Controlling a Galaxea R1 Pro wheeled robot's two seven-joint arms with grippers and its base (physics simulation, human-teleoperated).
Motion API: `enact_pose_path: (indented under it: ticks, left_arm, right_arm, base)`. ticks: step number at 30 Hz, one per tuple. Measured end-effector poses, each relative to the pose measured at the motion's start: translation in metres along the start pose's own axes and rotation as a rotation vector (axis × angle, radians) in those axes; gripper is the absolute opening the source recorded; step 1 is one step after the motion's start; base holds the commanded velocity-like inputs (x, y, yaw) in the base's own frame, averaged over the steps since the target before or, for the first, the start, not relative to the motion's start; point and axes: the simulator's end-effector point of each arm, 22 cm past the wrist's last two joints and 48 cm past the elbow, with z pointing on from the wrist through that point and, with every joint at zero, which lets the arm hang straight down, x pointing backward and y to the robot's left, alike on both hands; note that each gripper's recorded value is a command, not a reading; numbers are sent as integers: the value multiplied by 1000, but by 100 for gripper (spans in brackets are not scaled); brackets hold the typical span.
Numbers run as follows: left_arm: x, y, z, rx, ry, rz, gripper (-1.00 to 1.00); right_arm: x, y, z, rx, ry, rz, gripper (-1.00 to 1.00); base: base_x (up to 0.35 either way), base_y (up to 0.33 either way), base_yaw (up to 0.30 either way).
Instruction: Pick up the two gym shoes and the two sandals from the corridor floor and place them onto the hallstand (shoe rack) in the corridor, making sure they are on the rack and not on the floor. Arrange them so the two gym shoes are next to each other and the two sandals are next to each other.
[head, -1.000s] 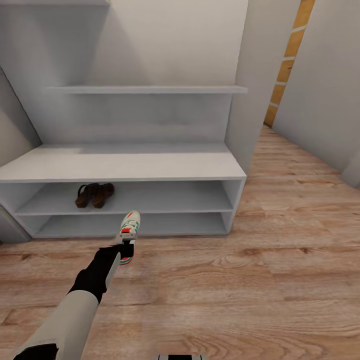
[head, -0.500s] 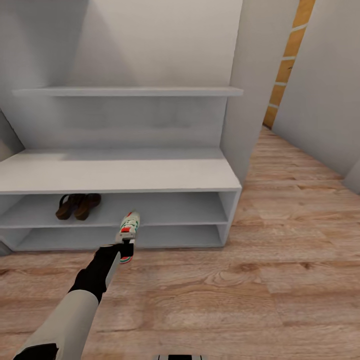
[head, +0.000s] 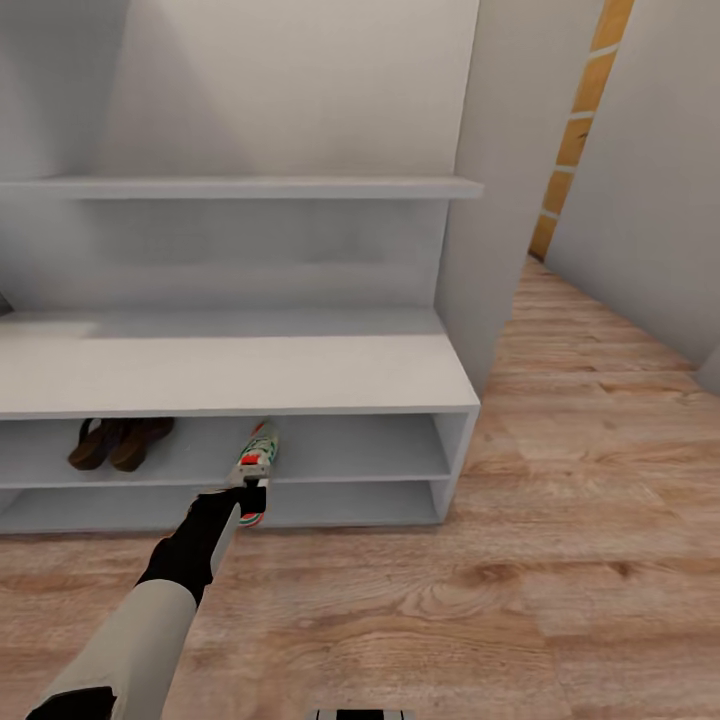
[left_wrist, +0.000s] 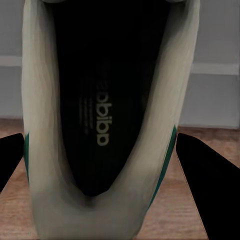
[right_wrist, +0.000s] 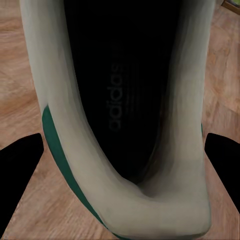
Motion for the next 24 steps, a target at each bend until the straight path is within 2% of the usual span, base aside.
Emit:
enact_pose_path:
  ticks: [9, 18, 24]
  left_arm:
    - [-8, -1, -3, 5, -18, -10, -100]
    - [-9, 0, -3, 2, -21, -5, -100]
    - [-11, 0, -3, 2, -24, -5, -100]
  right_arm:
    - [0, 0, 0, -1, 0, 0, -100]
    - [0, 0, 0, 0, 0, 0, -100]
    - [0, 0, 0, 0, -1, 0, -100]
  base:
    - [299, -3, 0]
    - [55, 0, 0]
    - [210, 0, 0]
